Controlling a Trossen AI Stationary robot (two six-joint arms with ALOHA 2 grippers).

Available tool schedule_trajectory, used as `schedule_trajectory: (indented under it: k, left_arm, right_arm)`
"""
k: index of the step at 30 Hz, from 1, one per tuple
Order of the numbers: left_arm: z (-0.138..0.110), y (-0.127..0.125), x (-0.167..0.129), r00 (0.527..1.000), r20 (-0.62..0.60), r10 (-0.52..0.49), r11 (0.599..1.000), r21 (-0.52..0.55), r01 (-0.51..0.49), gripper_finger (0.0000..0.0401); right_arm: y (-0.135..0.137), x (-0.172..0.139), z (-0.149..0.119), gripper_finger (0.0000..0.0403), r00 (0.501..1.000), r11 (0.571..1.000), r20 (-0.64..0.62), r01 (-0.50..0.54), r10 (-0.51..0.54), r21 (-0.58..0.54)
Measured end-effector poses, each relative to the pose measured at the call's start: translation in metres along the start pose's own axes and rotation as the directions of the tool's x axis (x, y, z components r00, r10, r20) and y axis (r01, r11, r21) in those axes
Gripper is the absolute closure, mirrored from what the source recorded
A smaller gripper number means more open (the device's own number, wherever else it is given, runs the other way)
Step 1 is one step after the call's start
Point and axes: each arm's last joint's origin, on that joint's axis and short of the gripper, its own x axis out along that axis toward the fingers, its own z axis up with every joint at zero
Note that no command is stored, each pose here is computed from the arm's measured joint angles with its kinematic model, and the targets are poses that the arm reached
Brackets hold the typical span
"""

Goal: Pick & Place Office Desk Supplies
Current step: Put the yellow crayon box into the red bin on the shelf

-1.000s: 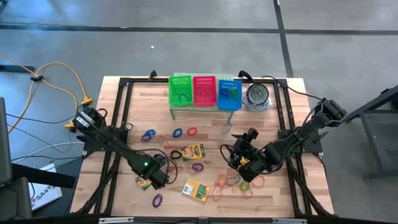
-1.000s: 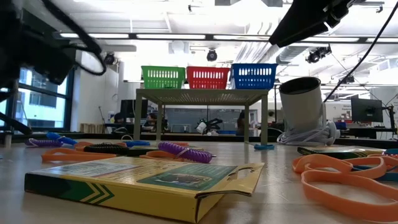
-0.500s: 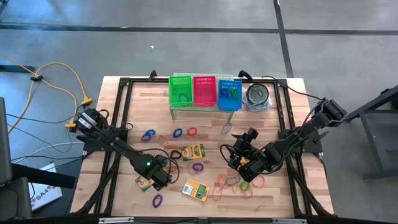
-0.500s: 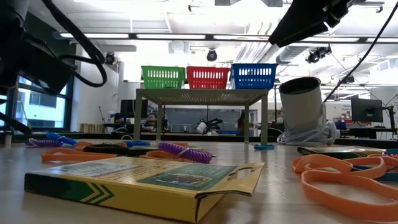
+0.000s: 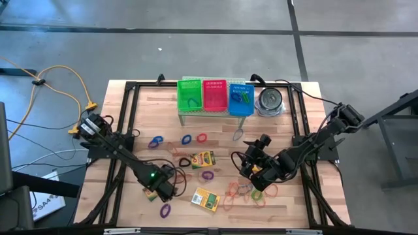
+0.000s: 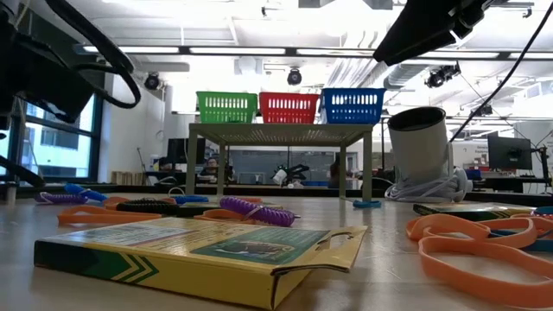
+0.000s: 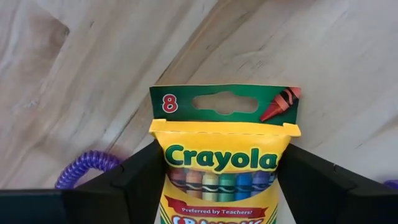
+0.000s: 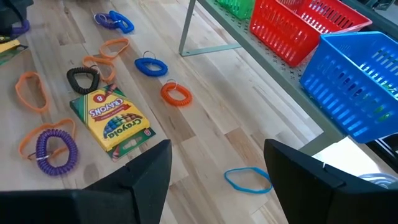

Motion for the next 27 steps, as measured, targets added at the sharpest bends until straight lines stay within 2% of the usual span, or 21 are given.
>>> schedule_trajectory:
  k: [4, 7, 10, 13, 16, 20, 23, 27]
  left_arm:
    - [-0.001, 0.003, -0.013, 0.995, 0.095, -0.026, 1.000, 0.012, 0.025, 0.0144]
    - [0.001, 0.003, -0.032, 0.979, 0.185, -0.084, 0.996, 0.015, 0.083, 0.0145]
    - [0.005, 0.006, -0.052, 0.949, 0.280, -0.144, 0.990, 0.041, 0.139, 0.0145]
    - [0.013, 0.006, -0.077, 0.895, 0.377, -0.238, 0.971, 0.091, 0.220, 0.0145]
    - [0.025, 0.005, -0.099, 0.815, 0.451, -0.364, 0.932, 0.182, 0.315, 0.0145]
    - [0.050, 0.004, -0.128, 0.650, 0.539, -0.535, 0.845, 0.341, 0.412, 0.0144]
    - [0.073, 0.009, -0.147, 0.526, 0.595, -0.607, 0.794, 0.426, 0.435, 0.0144]
    - [0.107, 0.023, -0.167, 0.394, 0.639, -0.661, 0.747, 0.509, 0.428, 0.0144]
  right_arm:
    - [0.000, 0.000, 0.000, 0.0158, 1.000, 1.000, 0.001, -0.001, 0.001, -0.014]
    - [0.000, 0.000, 0.000, 0.0158, 1.000, 1.000, 0.001, -0.001, 0.001, -0.014]
    - [0.000, 0.000, 0.000, 0.0158, 1.000, 1.000, 0.001, -0.002, 0.002, -0.014]
    - [0.000, 0.000, 0.000, 0.0158, 1.000, 1.000, 0.001, -0.002, 0.002, -0.014]
    - [0.000, 0.000, 0.000, 0.0158, 1.000, 1.000, 0.001, -0.002, 0.002, -0.014]
    - [0.000, 0.000, 0.000, 0.0158, 1.000, 1.000, 0.001, -0.002, 0.002, -0.014]
    - [0.000, 0.000, 0.000, 0.0158, 1.000, 1.000, 0.002, -0.002, 0.002, -0.013]
    - [0.001, 0.000, 0.000, 0.0158, 1.000, 1.000, -0.011, -0.019, 0.019, -0.008]
